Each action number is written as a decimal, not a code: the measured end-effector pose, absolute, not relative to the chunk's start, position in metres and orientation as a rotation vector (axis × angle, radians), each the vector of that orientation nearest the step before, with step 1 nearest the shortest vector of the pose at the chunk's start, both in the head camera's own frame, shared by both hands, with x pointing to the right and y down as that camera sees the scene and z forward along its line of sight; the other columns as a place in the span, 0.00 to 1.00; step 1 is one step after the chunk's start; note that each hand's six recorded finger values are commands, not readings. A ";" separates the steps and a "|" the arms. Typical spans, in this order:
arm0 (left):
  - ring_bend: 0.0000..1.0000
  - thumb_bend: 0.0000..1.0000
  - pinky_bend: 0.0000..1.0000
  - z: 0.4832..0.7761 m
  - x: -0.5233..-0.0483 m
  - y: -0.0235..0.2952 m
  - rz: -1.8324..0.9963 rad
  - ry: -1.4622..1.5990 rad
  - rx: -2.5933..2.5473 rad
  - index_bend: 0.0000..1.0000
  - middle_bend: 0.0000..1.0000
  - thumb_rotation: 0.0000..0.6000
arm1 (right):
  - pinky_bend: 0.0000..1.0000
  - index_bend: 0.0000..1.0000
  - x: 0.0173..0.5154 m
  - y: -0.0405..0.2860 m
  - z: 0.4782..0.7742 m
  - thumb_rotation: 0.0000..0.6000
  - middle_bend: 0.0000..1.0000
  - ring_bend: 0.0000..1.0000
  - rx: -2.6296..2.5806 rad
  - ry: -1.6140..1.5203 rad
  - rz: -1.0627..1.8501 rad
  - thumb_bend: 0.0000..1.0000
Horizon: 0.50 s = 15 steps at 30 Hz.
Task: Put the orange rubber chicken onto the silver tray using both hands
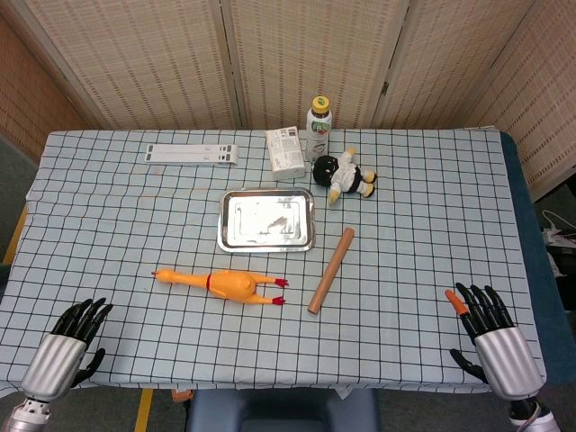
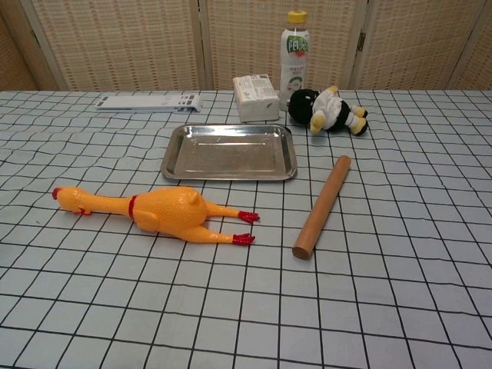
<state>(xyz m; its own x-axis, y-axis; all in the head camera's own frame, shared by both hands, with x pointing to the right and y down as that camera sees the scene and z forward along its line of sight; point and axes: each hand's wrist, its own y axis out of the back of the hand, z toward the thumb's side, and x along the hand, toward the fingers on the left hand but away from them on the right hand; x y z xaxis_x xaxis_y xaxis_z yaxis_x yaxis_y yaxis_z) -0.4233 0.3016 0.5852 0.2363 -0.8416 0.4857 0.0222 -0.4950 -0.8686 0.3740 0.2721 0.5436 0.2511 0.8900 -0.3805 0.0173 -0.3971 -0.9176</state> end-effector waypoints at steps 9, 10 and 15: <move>0.02 0.42 0.13 0.605 -0.404 0.290 -1.342 0.696 -1.785 0.00 0.03 1.00 | 0.00 0.00 0.373 0.264 0.559 1.00 0.00 0.00 -1.663 -0.844 1.316 0.12; 0.02 0.42 0.13 0.609 -0.400 0.286 -1.337 0.678 -1.794 0.00 0.02 1.00 | 0.00 0.00 0.372 0.262 0.562 1.00 0.00 0.00 -1.667 -0.841 1.324 0.12; 0.02 0.42 0.14 0.634 -0.376 0.258 -1.321 0.574 -1.822 0.00 0.02 1.00 | 0.00 0.00 0.368 0.252 0.582 1.00 0.00 0.00 -1.685 -0.808 1.373 0.12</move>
